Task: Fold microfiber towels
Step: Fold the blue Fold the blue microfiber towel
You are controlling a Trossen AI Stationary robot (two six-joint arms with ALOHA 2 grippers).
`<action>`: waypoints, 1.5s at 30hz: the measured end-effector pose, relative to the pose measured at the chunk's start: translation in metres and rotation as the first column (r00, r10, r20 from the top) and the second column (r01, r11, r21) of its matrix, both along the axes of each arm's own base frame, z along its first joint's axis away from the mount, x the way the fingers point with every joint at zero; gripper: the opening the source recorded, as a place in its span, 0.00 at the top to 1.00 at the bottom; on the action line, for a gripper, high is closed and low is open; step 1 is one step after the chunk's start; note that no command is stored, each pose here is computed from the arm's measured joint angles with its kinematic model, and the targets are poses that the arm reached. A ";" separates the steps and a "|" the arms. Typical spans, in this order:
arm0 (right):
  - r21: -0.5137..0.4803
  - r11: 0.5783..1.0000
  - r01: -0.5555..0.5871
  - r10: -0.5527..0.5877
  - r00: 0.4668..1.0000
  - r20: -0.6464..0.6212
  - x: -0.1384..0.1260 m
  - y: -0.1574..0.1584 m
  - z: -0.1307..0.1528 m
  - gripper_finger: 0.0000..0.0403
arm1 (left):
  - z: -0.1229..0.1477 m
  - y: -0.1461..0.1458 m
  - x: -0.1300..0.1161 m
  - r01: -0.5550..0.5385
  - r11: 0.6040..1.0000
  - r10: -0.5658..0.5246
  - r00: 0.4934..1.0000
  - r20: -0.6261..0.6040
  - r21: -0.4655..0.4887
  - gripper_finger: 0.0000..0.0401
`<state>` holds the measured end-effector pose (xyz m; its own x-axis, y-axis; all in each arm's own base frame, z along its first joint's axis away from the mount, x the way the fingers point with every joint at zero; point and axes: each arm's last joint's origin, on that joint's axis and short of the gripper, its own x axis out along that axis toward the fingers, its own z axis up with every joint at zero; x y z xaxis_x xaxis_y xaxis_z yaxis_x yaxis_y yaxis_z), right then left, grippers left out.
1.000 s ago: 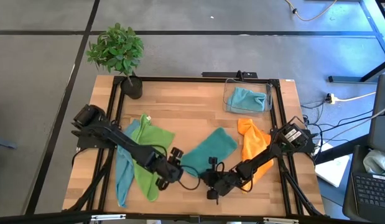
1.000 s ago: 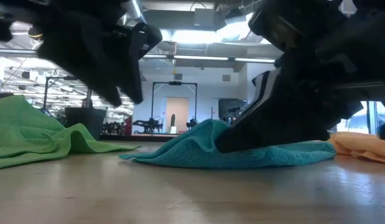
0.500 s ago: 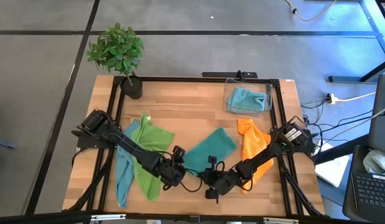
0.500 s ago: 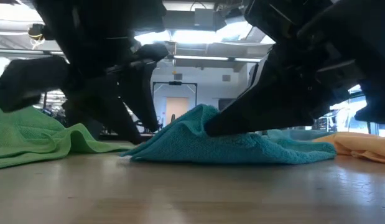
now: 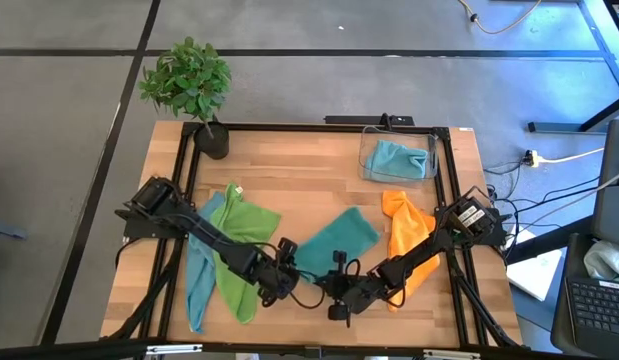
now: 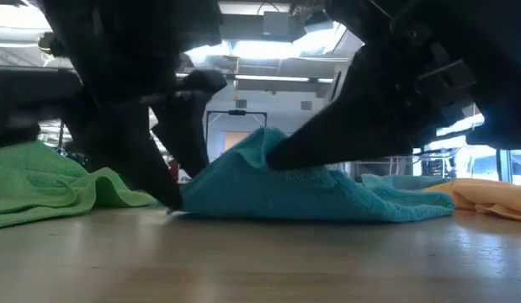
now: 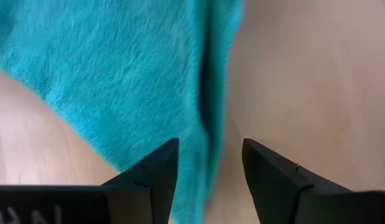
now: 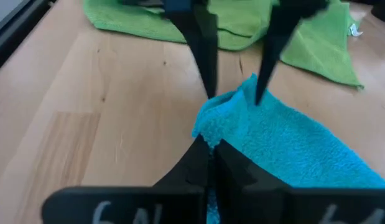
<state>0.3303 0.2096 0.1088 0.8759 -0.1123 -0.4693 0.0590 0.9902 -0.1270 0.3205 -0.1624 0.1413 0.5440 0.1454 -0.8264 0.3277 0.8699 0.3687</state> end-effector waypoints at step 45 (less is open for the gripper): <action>0.128 0.987 -0.099 0.112 0.989 -0.099 -0.027 0.004 0.056 0.97 | 0.079 -0.001 -0.002 -0.021 0.987 0.022 1.000 -0.001 0.161 1.00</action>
<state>0.3036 0.2131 0.1650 0.8244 0.0418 -0.5645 -0.0537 0.9985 -0.0045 0.3186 -0.1635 0.2205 0.5367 0.2885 -0.7929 0.3110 0.8059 0.5038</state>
